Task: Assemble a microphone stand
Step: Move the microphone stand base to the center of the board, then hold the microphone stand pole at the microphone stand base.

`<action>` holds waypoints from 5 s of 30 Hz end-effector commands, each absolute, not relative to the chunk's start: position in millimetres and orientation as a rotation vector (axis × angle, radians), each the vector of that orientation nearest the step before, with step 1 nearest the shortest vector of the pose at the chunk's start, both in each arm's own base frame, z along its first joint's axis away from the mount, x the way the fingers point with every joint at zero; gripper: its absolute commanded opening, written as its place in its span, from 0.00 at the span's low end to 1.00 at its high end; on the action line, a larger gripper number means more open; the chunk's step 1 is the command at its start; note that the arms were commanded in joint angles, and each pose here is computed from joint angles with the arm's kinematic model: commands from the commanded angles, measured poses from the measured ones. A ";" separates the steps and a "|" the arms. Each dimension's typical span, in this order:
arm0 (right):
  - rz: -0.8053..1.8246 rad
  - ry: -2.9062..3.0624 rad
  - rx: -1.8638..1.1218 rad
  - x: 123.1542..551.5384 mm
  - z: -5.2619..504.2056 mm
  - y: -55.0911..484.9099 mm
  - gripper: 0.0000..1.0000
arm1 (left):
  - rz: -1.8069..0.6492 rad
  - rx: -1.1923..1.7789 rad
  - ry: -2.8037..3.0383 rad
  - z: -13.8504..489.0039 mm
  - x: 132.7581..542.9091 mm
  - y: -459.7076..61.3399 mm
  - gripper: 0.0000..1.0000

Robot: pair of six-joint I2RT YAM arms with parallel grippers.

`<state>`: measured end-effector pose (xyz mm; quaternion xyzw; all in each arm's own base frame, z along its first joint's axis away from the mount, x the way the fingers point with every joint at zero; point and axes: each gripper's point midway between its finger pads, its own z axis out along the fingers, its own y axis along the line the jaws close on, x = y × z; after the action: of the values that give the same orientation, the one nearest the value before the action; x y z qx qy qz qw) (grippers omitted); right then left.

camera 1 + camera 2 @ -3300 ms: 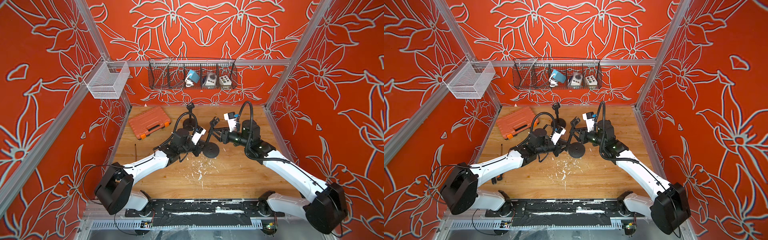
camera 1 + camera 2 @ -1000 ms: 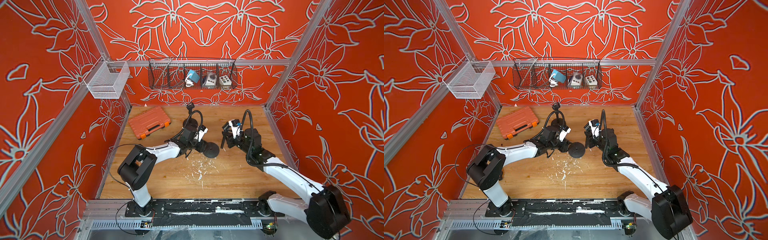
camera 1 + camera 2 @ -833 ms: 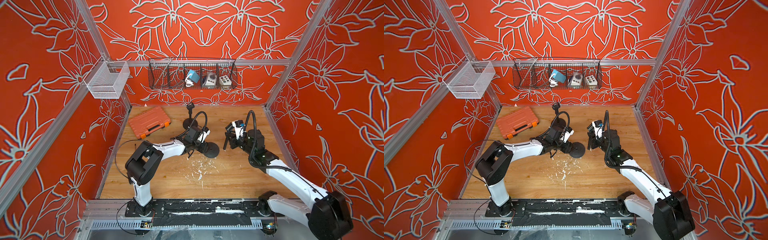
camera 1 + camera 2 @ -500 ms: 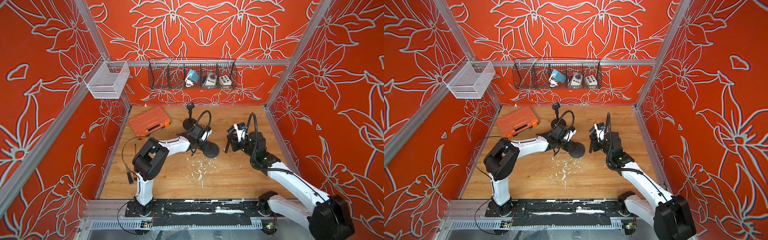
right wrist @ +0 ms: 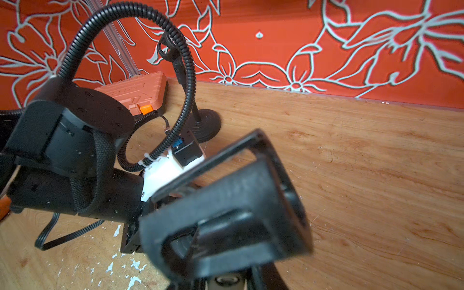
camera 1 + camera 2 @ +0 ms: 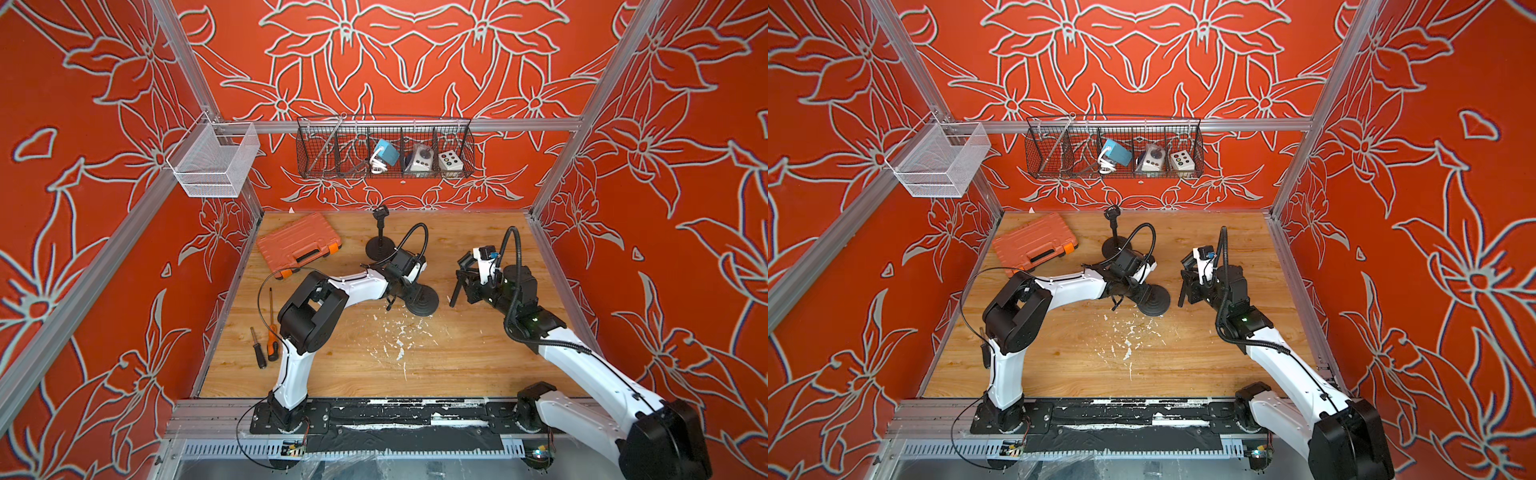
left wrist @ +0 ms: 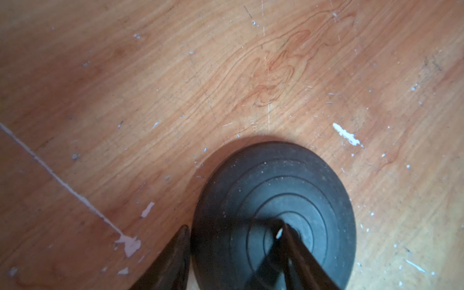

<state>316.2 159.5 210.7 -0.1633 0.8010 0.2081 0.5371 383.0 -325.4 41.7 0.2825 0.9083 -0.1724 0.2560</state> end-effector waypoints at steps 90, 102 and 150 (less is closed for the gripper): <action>0.566 1.679 -0.935 252.8 132.8 270.8 0.00 | -0.906 0.751 1.972 110.2 275.8 -283.7 0.50; 0.444 1.858 -0.735 266.4 115.8 254.2 0.00 | -0.895 0.822 1.927 107.3 274.3 -298.2 0.51; 0.732 1.608 -1.114 214.1 143.8 267.5 0.60 | -0.739 0.903 1.893 52.8 279.3 -306.9 0.00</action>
<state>233.9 261.4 141.1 -0.3992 0.6971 0.2794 0.5260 284.2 -323.5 91.5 0.3571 0.7294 -0.3409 0.4735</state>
